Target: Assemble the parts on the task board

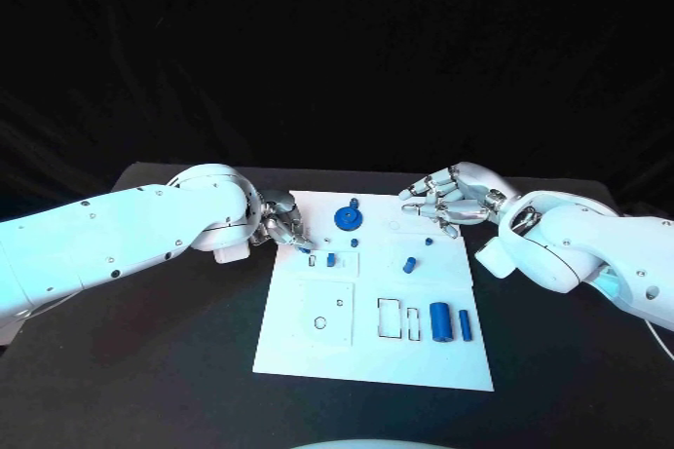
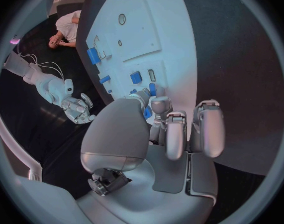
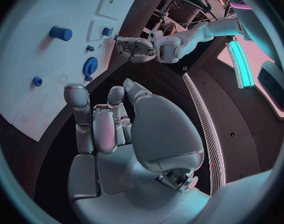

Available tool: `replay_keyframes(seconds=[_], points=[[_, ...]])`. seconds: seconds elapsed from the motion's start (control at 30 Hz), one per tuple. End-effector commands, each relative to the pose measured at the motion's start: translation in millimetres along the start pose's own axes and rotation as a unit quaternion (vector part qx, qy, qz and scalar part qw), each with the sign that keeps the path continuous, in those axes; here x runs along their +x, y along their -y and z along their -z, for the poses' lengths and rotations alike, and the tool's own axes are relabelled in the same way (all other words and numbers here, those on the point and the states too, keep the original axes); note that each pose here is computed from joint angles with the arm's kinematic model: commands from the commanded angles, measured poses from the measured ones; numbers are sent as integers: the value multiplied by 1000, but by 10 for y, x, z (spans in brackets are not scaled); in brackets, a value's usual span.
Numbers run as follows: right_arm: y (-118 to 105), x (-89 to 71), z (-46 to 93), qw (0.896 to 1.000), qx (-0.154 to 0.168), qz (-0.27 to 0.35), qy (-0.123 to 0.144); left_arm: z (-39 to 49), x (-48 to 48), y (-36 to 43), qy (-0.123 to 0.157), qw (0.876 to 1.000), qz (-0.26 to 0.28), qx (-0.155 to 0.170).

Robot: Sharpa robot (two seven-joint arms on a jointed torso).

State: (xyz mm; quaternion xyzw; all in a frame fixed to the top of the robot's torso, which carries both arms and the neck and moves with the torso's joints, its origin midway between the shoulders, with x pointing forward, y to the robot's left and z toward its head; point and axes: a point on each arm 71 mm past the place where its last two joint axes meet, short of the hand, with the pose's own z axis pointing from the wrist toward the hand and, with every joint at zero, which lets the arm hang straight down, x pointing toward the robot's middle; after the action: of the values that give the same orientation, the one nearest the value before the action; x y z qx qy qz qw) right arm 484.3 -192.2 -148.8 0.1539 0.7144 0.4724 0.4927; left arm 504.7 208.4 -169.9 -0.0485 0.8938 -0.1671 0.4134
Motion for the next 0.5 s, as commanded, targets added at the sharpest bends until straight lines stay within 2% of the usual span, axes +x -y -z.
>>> replay_keyframes(seconds=[0.03,0.5], points=[[-13,6,-1,1000,-9,4,1,-11,30,31,-12,1000,-5,4],[-7,0,6,1000,-7,2,1,-78,98,87,-25,1000,-16,-1]])
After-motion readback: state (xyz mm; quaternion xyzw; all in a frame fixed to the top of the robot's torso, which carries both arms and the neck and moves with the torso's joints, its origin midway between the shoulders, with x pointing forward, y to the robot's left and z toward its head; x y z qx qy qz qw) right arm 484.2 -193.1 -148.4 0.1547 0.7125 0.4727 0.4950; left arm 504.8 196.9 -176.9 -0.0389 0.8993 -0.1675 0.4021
